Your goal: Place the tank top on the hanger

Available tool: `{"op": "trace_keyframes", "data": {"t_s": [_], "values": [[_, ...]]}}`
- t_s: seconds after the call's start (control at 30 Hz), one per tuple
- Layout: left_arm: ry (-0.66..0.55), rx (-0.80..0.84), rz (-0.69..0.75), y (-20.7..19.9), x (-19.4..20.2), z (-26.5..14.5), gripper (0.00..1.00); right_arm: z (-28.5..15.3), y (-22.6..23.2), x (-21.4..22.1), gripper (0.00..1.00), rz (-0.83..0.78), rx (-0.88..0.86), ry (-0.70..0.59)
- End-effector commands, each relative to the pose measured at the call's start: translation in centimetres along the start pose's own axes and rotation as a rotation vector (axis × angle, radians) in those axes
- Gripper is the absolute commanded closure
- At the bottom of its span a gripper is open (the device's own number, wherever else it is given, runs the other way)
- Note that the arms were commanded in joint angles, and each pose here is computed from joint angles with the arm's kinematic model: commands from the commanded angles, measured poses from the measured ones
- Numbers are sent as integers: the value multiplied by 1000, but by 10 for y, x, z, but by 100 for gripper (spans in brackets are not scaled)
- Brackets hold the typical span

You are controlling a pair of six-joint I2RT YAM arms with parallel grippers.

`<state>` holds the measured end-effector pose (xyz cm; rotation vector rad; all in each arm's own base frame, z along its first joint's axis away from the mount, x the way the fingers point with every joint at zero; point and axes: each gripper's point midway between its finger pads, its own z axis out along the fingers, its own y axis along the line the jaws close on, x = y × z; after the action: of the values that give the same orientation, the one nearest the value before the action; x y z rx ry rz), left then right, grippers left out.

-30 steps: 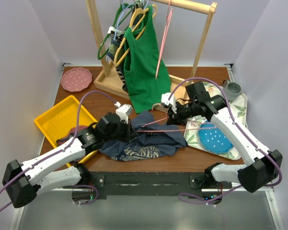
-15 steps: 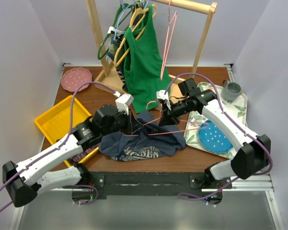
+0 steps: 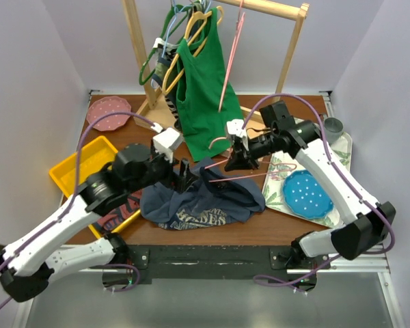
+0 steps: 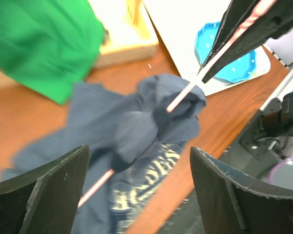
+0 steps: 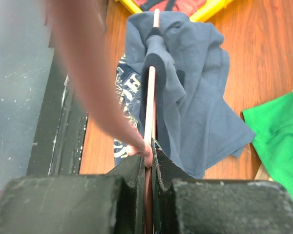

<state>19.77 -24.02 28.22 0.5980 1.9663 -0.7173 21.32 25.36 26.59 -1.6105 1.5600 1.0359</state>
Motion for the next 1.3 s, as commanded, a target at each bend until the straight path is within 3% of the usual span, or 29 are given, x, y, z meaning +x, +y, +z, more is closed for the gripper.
{"op": "trace_keyframes", "data": {"t_s": [0.0, 0.1, 0.2, 0.47, 0.57, 0.67, 0.7, 0.73, 0.77, 0.83, 0.97, 1.07, 1.17, 1.27], "values": [[-139, 33, 351, 4, -26, -38, 10, -4, 25, -6, 100, -81, -67, -54], [-163, 149, 517, -8, -12, -38, 10, -3, 34, -1, 100, -100, -116, -56], [-152, 254, 568, -22, 1, -28, 11, -2, 39, 1, 100, -115, -153, -62], [-79, 478, 561, -54, 21, 9, 15, 2, 43, 4, 100, -124, -189, -64], [-45, 516, 551, -58, 27, 26, 21, 3, 44, 6, 100, -125, -192, -64], [22, 538, 524, -60, 34, 40, 52, 4, 44, 10, 100, -116, -193, -57], [63, 537, 505, -58, 40, 50, 88, 4, 45, 11, 100, -119, -192, -53], [85, 518, 493, -54, 43, 54, 100, 4, 45, 13, 100, -114, -191, -48], [123, 508, 461, -52, 49, 57, 100, 4, 45, 14, 100, -111, -188, -44], [133, 480, 428, -49, 52, 58, 100, 3, 43, 17, 88, -95, -167, -23], [53, 454, 304, -47, 67, 48, 100, -9, 14, 17, 42, -10, 21, 21], [18, 406, 187, -41, 76, 40, 100, -45, -12, 10, 24, 54, 225, -28], [-27, 366, 94, -36, 78, 31, 100, -79, -32, 18, 16, 94, 447, -14], [-93, 317, 15, -30, 74, 22, 100, -91, -31, 28, 13, 94, 550, 4]]}}
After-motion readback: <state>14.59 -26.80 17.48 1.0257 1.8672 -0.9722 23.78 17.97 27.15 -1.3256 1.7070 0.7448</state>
